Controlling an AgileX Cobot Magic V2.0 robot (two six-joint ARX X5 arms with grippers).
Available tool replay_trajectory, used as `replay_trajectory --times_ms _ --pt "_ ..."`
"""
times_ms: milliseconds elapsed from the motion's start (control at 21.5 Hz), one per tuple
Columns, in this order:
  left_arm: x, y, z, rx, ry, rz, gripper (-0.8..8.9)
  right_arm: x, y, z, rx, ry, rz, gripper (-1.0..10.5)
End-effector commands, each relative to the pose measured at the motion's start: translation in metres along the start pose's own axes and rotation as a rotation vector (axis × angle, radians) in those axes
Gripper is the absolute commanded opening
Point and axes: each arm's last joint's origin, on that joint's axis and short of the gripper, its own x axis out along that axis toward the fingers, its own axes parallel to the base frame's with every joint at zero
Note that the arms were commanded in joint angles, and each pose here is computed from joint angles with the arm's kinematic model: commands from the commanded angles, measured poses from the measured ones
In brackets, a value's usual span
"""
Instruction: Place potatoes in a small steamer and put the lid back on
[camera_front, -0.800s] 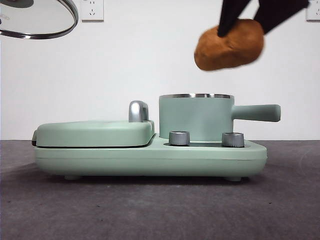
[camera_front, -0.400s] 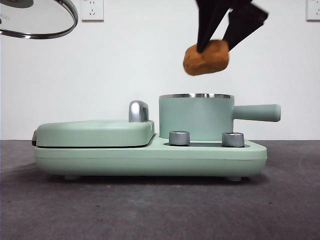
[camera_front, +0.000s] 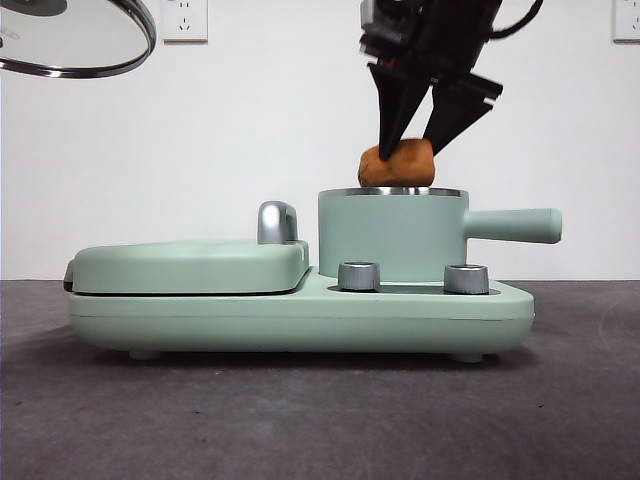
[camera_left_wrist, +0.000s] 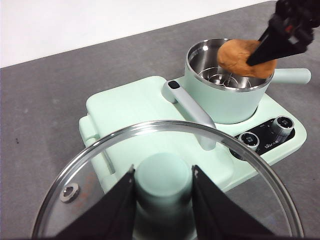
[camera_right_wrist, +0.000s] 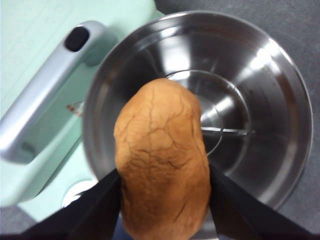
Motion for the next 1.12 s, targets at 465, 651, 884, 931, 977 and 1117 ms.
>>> replay_trajectory --times_ms 465,651,884,931,977,1117 --pt "-0.003 0.000 0.007 0.013 -0.044 0.003 0.09 0.042 -0.018 0.009 -0.010 0.002 -0.034 2.1" --pt "-0.003 0.000 0.007 0.013 -0.044 0.003 0.09 0.044 -0.018 0.010 -0.012 -0.013 -0.036 2.1" --pt "-0.003 0.000 0.007 0.010 -0.044 0.003 0.09 0.044 -0.018 0.010 -0.012 -0.013 -0.028 3.2" --pt "-0.003 0.000 0.007 0.010 -0.044 0.003 0.09 0.043 -0.017 0.012 -0.013 -0.019 -0.010 3.2" --pt "-0.003 0.000 0.007 0.010 -0.044 0.003 0.09 0.037 -0.016 0.013 -0.013 -0.026 -0.006 3.2" --pt "-0.003 0.000 0.007 0.010 -0.046 0.003 0.09 -0.006 -0.009 0.012 -0.012 -0.054 -0.009 3.2"
